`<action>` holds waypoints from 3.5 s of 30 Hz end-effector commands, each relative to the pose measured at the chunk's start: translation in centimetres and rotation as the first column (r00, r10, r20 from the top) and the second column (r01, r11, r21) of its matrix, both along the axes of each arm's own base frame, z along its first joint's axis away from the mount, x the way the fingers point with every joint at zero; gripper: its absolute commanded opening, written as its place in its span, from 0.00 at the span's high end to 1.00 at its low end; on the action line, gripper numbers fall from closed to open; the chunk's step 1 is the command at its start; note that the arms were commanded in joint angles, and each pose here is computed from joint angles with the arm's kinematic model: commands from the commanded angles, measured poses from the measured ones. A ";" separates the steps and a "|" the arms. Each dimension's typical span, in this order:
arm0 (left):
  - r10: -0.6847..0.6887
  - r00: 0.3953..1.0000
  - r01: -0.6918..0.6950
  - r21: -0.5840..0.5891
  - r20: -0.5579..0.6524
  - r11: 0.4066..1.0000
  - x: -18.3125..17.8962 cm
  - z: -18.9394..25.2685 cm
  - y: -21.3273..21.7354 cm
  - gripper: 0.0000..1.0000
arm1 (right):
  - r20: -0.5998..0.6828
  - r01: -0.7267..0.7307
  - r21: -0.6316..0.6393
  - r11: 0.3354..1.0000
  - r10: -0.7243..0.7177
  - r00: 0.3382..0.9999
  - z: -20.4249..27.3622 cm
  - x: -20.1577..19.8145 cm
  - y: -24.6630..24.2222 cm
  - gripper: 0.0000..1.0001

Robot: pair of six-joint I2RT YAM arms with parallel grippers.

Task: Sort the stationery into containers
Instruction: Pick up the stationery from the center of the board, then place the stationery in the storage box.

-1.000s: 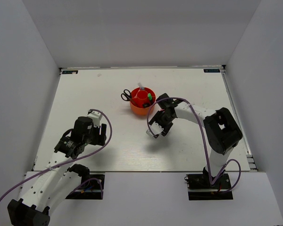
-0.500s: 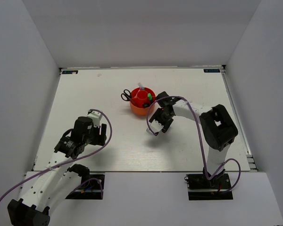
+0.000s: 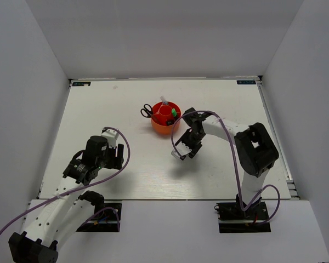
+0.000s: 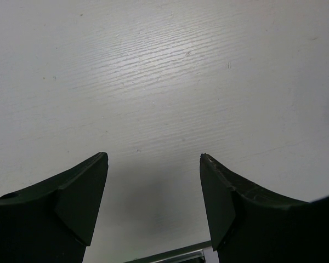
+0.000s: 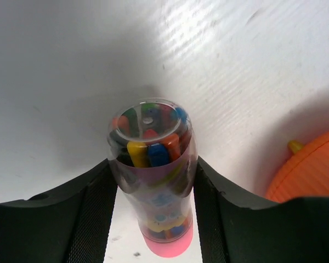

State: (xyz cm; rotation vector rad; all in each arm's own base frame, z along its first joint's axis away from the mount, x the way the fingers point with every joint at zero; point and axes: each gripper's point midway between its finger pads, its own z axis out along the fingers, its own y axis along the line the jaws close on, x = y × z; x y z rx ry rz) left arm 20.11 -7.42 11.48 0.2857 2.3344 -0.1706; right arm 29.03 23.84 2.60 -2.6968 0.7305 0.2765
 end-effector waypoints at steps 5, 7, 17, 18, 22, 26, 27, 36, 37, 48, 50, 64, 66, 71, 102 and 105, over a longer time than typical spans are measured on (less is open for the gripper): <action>0.009 1.000 -0.009 -0.007 0.021 1.000 0.2 0.4 0.1 0.22 | -0.276 0.292 0.176 0.940 -0.238 0.931 8.2 -3.8 2.7 1.00; 0.008 1.000 -0.008 -0.007 0.018 1.000 0.1 0.4 0.1 0.22 | -0.330 0.400 0.251 0.881 -0.310 0.891 10.9 -3.5 4.1 1.00; 0.015 1.000 -0.015 0.006 0.010 1.000 0.1 0.1 0.3 0.22 | -0.657 0.791 0.366 0.490 -0.467 0.593 22.4 1.2 9.4 1.00; 0.016 1.000 -0.017 0.005 0.013 1.000 0.2 0.1 0.3 0.22 | -0.671 0.805 0.363 0.469 -0.468 0.575 22.6 1.9 9.6 1.00; 0.014 1.000 -0.014 0.010 0.011 1.000 0.2 0.1 0.3 0.22 | -0.753 0.874 0.350 0.338 -0.454 0.477 26.0 4.8 10.7 1.00; 0.015 1.000 -0.015 0.015 0.010 1.000 0.2 0.0 0.4 0.22 | -0.819 0.899 0.357 0.254 -0.378 0.432 28.1 8.4 12.3 1.00; 0.018 1.000 -0.018 0.017 0.004 1.000 0.2 -0.1 0.4 0.22 | -0.857 0.925 0.303 0.227 -0.361 0.369 28.2 8.9 12.3 1.00; 0.022 1.000 -0.021 0.035 -0.008 0.999 0.2 -0.5 0.6 0.22 | -0.953 0.966 0.219 0.141 -0.180 0.242 26.6 14.4 13.0 1.00; 0.024 1.000 -0.023 0.038 -0.017 0.999 0.2 -0.7 0.7 0.22 | -0.964 0.976 0.183 0.117 -0.174 0.201 26.4 15.1 12.3 1.00; 0.023 0.999 -0.022 0.043 -0.022 0.999 0.2 -0.8 0.7 0.22 | -0.975 0.986 0.143 0.081 -0.160 0.155 24.4 17.1 9.8 1.00; 0.026 0.999 -0.025 0.044 -0.021 0.999 0.2 -0.8 0.8 0.22 | -0.976 0.987 0.134 0.089 -0.161 0.147 23.8 17.1 9.7 1.00; 0.020 1.000 -0.019 0.042 -0.018 0.999 0.2 -0.7 0.7 0.22 | -0.971 0.988 0.092 0.122 -0.209 0.116 20.3 16.5 9.8 1.00; 0.022 1.000 -0.021 0.038 -0.016 0.999 0.2 -0.6 0.7 0.22 | -0.969 0.988 0.085 0.126 -0.222 0.112 19.5 16.3 9.9 1.00; 0.021 1.000 -0.020 0.039 -0.018 0.999 0.1 -0.7 0.7 0.22 | -0.966 0.987 0.083 0.138 -0.233 0.113 18.7 16.0 10.1 1.00; 0.020 1.000 -0.019 0.038 -0.013 0.999 0.1 -0.6 0.7 0.21 | -0.913 0.978 0.082 0.193 -0.379 0.151 14.8 12.7 11.1 0.39; 0.022 1.000 -0.022 0.038 -0.007 0.999 0.2 -0.5 0.7 0.21 | -0.899 0.974 0.110 0.197 -0.397 0.182 14.8 12.7 10.9 0.25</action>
